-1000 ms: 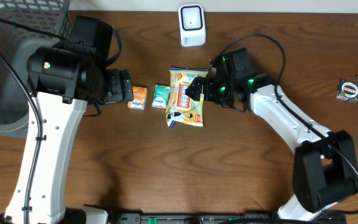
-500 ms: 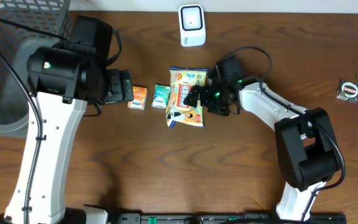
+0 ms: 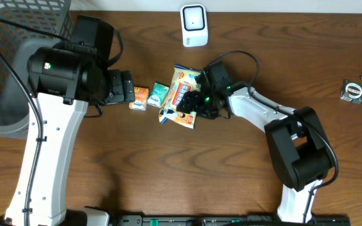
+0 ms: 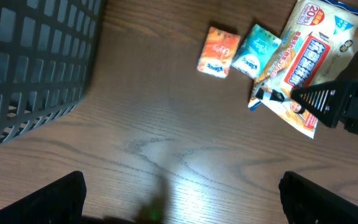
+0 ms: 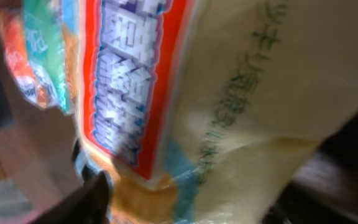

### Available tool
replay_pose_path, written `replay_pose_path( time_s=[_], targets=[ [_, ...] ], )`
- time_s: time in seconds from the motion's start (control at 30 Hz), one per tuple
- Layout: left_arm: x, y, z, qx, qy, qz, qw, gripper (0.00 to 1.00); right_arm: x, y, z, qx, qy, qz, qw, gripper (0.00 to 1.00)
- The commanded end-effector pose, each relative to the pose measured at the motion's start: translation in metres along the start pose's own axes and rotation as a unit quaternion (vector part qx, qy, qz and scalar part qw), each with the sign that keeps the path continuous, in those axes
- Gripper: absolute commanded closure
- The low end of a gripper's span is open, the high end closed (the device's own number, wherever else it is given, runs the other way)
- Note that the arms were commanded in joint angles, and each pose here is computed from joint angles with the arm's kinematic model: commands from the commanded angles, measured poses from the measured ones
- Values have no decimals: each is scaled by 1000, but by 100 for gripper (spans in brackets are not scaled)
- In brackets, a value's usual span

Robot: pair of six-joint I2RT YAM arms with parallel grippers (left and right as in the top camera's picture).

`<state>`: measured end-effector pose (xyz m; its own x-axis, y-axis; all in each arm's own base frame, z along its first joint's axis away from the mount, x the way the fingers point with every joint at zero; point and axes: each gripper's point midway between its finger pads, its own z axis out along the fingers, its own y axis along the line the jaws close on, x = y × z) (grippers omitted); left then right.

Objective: Scan the item barcode
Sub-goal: 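Grasp the yellow wipes pack with the right gripper and lift it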

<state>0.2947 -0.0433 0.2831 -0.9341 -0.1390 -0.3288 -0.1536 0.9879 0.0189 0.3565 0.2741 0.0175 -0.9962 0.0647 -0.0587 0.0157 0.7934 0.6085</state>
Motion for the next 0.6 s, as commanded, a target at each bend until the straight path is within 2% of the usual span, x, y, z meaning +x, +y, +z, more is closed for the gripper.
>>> replay_pose_path(
  time_s=[0.0,0.1,0.13,0.23,0.33,0.57],
  targets=[
    [1,1,1,-4,3,-2,1000,2,10,-30,21,34,23,19,999,53],
    [1,1,1,-4,2,-2,1000,2,4,-31,16,29,15,19,999,81],
    [1,1,1,-4,2,-2,1000,2,-1,-32,10,21,13,20,999,99],
    [1,1,1,-4,2,-2,1000,3,-7,-30,-3,-3,13,17,1000,99],
    [1,1,1,-4,2,-2,1000,2,-14,-38,-23,8,1,25,1000,99],
    [1,1,1,-4,2,-2,1000,2,-20,-68,-92,109,-52,36,992,99]
  ],
)
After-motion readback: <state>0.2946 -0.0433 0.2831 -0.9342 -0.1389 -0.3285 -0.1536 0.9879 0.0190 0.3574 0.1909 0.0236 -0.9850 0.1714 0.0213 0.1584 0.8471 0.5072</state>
